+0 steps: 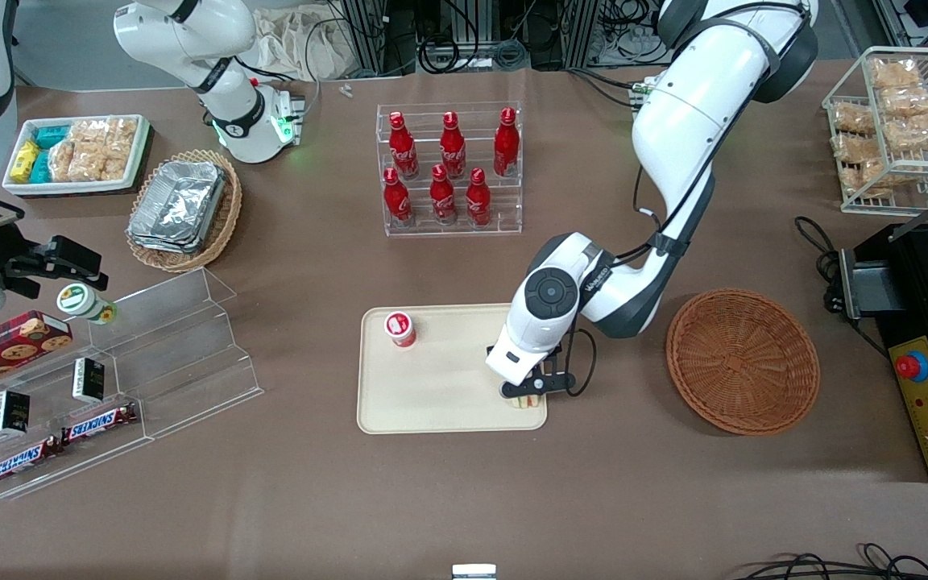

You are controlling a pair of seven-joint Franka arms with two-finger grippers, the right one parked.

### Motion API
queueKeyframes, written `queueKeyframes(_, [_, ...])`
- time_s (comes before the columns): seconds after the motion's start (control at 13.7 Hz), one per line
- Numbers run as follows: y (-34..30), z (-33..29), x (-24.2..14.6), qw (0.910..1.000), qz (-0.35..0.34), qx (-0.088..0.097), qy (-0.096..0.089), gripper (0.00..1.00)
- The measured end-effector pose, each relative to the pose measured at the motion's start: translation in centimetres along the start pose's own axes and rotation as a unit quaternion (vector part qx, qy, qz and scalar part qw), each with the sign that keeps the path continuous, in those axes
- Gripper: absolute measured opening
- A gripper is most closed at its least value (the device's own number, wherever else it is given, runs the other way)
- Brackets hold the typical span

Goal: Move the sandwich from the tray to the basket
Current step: 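Lower the left gripper and close it on the wrapped sandwich, then lift the sandwich and carry it toward the wicker basket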

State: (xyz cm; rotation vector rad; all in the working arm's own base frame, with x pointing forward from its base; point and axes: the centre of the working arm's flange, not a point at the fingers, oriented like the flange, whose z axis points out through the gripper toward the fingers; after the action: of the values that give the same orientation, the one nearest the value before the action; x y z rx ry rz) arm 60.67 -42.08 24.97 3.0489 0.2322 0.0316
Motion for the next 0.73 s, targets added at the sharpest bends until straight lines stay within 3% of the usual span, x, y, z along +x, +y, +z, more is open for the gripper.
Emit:
queueKeyframes(0.29, [-1.5,-6.7,0.9,0.9993,-0.012,0.032,-0.011,0.14])
queueKeyframes(0.58, [-8.4,-17.2,2.9,0.9962,-0.044,0.050,-0.055,0.14])
queueKeyframes(0.73, [-13.0,-21.2,4.4,0.9952,-0.050,0.055,-0.064,0.14])
